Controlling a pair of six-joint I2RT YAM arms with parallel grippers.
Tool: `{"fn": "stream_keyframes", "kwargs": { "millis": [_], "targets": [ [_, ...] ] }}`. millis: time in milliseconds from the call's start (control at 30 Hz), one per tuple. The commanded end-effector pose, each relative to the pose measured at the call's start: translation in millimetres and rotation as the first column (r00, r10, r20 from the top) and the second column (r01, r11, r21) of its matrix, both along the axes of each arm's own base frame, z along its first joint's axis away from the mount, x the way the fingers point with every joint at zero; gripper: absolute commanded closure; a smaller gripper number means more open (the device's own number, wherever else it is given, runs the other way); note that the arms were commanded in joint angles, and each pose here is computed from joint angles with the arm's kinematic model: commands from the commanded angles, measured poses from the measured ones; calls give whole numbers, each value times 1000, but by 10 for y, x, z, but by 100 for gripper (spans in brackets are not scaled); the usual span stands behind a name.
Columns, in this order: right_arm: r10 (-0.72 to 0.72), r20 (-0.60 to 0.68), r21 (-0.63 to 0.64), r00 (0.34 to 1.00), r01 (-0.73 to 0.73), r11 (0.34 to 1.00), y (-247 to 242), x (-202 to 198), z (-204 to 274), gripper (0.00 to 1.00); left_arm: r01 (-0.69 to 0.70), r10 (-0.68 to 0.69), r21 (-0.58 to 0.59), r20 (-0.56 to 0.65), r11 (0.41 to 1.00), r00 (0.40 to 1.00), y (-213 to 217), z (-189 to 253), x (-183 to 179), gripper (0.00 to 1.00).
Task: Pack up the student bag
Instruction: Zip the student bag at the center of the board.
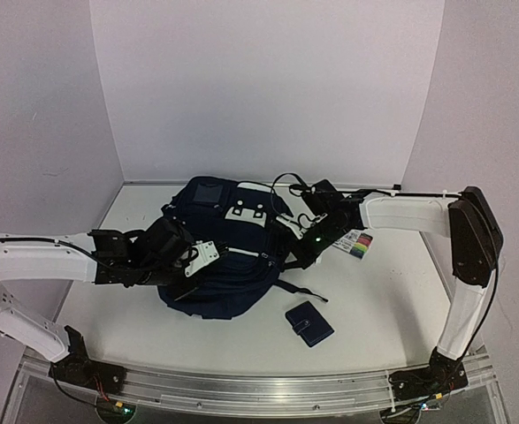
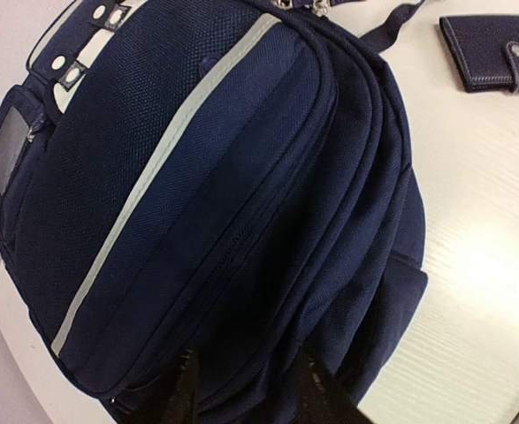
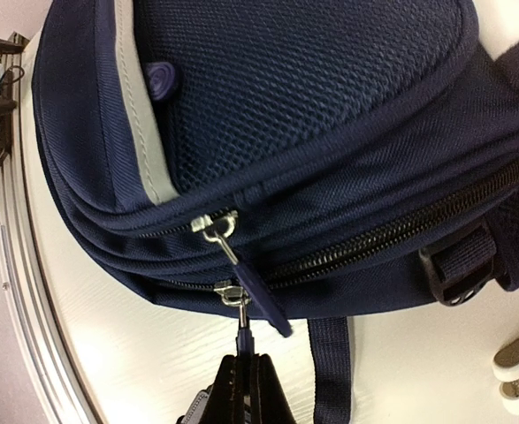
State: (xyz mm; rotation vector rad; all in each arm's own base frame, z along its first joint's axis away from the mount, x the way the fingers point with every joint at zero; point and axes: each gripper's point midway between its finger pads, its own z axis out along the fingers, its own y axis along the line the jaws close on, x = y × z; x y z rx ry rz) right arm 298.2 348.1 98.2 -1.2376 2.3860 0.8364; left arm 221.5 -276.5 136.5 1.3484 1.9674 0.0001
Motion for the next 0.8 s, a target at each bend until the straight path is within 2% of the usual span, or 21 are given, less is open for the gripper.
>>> {"fn": "stream_keyframes", "kwargs": {
  "millis": [0,200,467,633,767],
  "targets": [
    [-28,-28,25,999,29,999,41,29,132,100,27,-27,-36,19,999,999,-183,92,-84,56],
    [-17,-48,23,999,18,1000,67,-25,82,100,119,-116,-58,62,991,991,-667,20,-81,55],
    [-15,-53,21,998,17,1000,48,-51,66,100,168,-156,-83,134,982,979,-1150,-66,67,54],
    [-11,-55,24,998,12,1000,40,-75,77,100,179,-162,-85,179,980,971,-1241,-13,117,55],
    [-8,-59,28,998,10,1000,41,-91,81,100,158,-150,-18,215,987,965,-1219,-89,212,56]
  ]
}}
